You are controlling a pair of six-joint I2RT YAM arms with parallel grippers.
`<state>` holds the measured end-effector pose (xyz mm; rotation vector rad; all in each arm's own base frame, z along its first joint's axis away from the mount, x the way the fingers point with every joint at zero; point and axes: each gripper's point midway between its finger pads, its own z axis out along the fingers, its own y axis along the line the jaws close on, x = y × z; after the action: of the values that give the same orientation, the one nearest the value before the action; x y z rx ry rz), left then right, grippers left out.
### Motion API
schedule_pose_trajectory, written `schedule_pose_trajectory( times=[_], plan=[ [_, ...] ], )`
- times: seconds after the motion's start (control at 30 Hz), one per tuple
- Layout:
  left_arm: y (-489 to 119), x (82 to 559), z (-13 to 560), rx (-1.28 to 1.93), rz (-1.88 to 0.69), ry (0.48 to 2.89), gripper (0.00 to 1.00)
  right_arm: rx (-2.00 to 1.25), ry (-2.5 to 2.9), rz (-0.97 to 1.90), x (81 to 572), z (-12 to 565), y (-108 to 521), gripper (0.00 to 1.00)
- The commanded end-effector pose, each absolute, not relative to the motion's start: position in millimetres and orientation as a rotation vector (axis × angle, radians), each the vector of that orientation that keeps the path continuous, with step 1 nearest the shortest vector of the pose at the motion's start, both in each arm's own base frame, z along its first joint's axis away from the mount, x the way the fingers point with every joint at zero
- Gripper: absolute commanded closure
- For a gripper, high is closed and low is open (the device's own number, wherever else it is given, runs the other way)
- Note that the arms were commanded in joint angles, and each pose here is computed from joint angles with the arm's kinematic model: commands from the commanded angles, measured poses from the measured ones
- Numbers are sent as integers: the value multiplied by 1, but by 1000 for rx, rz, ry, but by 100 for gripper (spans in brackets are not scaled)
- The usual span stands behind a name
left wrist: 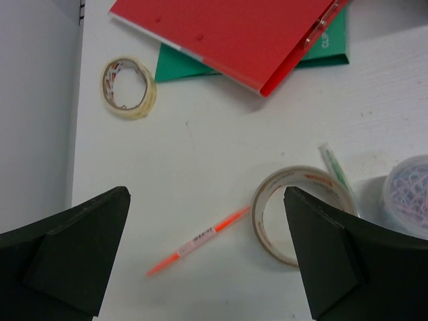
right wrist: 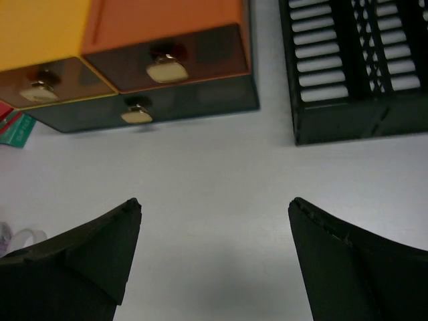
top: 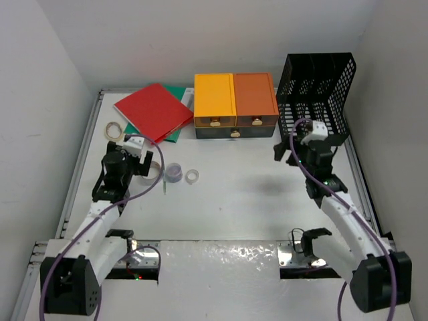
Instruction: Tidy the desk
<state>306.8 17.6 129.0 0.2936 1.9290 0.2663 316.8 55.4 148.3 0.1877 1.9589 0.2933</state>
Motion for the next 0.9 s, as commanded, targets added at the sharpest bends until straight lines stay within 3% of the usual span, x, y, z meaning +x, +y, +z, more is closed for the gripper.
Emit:
schedule_pose_trajectory(
  times=[0.0, 0.2, 0.87],
  plan=[
    [8, 340, 169, 294, 217, 1780, 0, 108, 1871, 97, 348, 186, 63, 11],
    [-3, 359, 161, 244, 118, 1787, 0, -2, 1928, 34, 387, 183, 94, 9],
    [28, 356, 128, 103, 271, 1866, 0, 20, 1856, -38, 475, 172, 137, 22]
  ],
)
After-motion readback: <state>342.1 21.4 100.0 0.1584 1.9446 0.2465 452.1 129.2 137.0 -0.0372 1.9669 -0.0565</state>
